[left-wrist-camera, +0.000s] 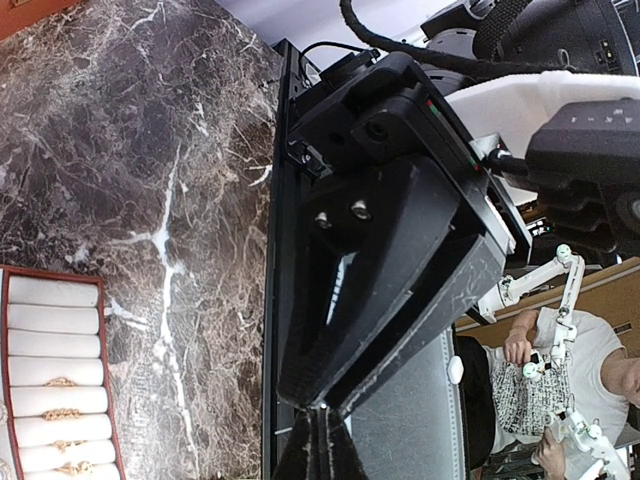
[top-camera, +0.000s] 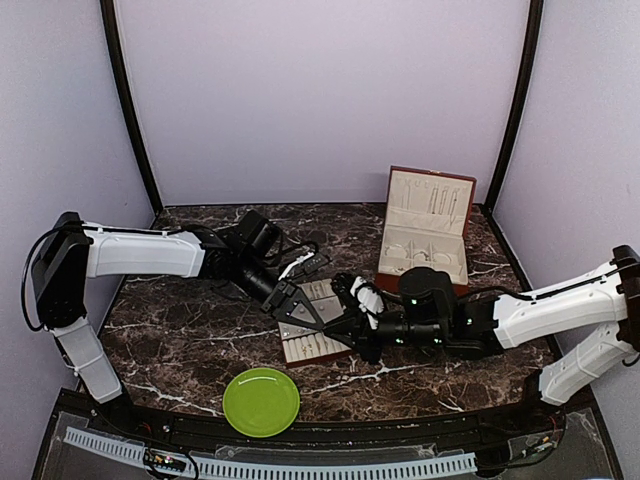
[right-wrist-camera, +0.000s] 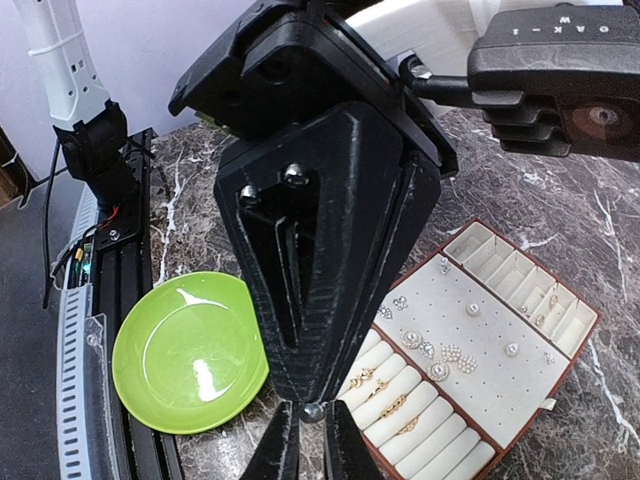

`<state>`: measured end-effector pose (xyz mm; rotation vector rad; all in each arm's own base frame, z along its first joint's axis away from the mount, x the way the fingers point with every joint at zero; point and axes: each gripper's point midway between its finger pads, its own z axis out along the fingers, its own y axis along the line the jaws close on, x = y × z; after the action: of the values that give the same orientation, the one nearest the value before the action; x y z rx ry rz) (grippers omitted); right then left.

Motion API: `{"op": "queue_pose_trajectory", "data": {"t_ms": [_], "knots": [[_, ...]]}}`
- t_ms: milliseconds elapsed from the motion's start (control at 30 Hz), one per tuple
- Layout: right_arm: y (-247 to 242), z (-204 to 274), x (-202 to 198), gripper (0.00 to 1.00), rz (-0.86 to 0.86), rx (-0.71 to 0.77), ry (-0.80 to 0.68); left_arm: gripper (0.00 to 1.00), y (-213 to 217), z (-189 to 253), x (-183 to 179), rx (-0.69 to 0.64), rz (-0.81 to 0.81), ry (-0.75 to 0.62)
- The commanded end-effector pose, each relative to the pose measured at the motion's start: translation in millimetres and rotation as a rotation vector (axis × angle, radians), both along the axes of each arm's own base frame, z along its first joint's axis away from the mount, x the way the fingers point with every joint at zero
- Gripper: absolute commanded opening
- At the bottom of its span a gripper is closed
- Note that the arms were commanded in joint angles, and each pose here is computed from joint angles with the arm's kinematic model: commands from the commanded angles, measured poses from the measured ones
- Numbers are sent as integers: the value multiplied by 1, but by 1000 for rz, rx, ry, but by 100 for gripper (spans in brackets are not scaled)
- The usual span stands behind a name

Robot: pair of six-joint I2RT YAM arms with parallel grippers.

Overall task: Organize the mixed jewelry
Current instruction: Pass from the left arm to the right

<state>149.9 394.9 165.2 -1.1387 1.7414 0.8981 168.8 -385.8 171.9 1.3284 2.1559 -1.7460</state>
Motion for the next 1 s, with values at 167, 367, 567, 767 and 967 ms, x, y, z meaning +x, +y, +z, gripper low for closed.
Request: {"op": "queue_pose_trajectory", "data": {"t_ms": [167,367,567,767,967], "knots": [[8,14,4,3,-16,43,-6,0,-1,22,-3,-48,-19,-39],[2,12,8,2,-62,52,37,13,-2,17,3,-21,11,-68],[-8,6,15,1,-110,51,83,34,0,19,10,-2,52,-130],[-16,-7,26,1,-159,32,133,48,7,27,26,11,130,-214],[-16,-21,39,0,-200,-12,181,55,26,29,66,80,316,-314]]}}
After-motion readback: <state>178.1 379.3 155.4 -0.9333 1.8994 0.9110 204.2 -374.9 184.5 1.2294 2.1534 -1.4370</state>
